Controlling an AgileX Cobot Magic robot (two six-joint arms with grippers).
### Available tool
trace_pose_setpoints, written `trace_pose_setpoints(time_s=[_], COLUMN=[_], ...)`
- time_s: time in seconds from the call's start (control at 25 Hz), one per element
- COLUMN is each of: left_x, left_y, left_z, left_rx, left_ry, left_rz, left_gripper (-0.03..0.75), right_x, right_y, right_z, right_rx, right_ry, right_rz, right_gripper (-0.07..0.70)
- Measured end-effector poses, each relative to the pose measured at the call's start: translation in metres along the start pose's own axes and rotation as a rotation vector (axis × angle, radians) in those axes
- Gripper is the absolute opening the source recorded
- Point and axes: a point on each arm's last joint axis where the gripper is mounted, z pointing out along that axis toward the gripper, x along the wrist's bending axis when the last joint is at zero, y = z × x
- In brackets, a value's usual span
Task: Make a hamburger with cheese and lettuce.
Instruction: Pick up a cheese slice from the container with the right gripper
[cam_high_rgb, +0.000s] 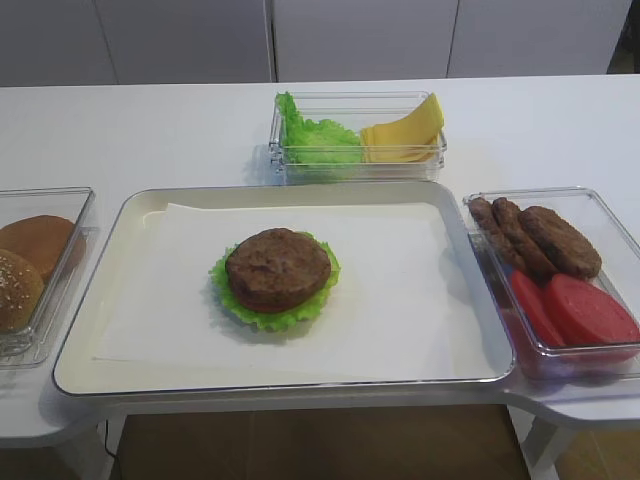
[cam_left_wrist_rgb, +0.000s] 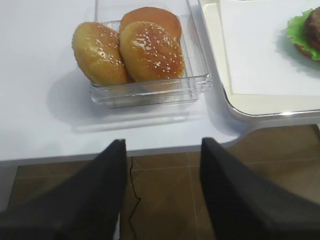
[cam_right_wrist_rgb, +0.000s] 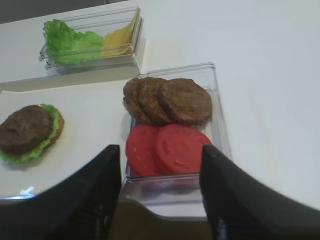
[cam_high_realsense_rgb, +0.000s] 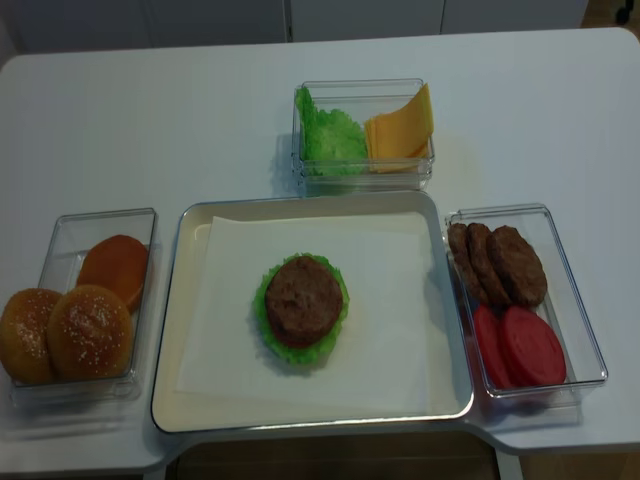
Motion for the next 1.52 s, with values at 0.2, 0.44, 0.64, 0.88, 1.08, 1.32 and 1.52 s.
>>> trace_pose_setpoints(time_s=[0.2, 0.44, 0.64, 0.88, 1.08, 1.32, 1.52], left_x=[0.0, 0.0, 0.0, 0.0, 0.0, 0.0, 0.0], left_y=[0.0, 0.0, 0.0, 0.0, 0.0, 0.0, 0.0], left_z=[0.0, 0.0, 0.0, 0.0, 0.0, 0.0, 0.0], left_rx=[0.0, 0.0, 0.0, 0.0, 0.0, 0.0, 0.0], left_ry=[0.0, 0.0, 0.0, 0.0, 0.0, 0.0, 0.0], left_rz=[0.0, 0.0, 0.0, 0.0, 0.0, 0.0, 0.0], left_gripper=[0.358, 0.358, 0.358, 0.358, 0.358, 0.358, 0.358], right_x=[0.008, 0.015, 0.021, 0.026, 0.025, 0.024, 0.018], right_y=[0.031, 0.071, 0.104, 0.14, 0.157, 0.163, 0.156], right_z=[0.038, 0.088, 0.141, 0.219, 0.287, 0.358, 0.398], right_rx=[0.061, 0.135, 0.219, 0.294, 0.333, 0.353, 0.378], right_ry=[0.04, 0.053, 0.077, 0.124, 0.144, 0.183, 0.181], right_rz=[0.061, 0.083, 0.057, 0.053, 0.058, 0.106, 0.117], right_gripper=[0.384, 0.384, 0.384, 0.384, 0.384, 0.384, 0.384])
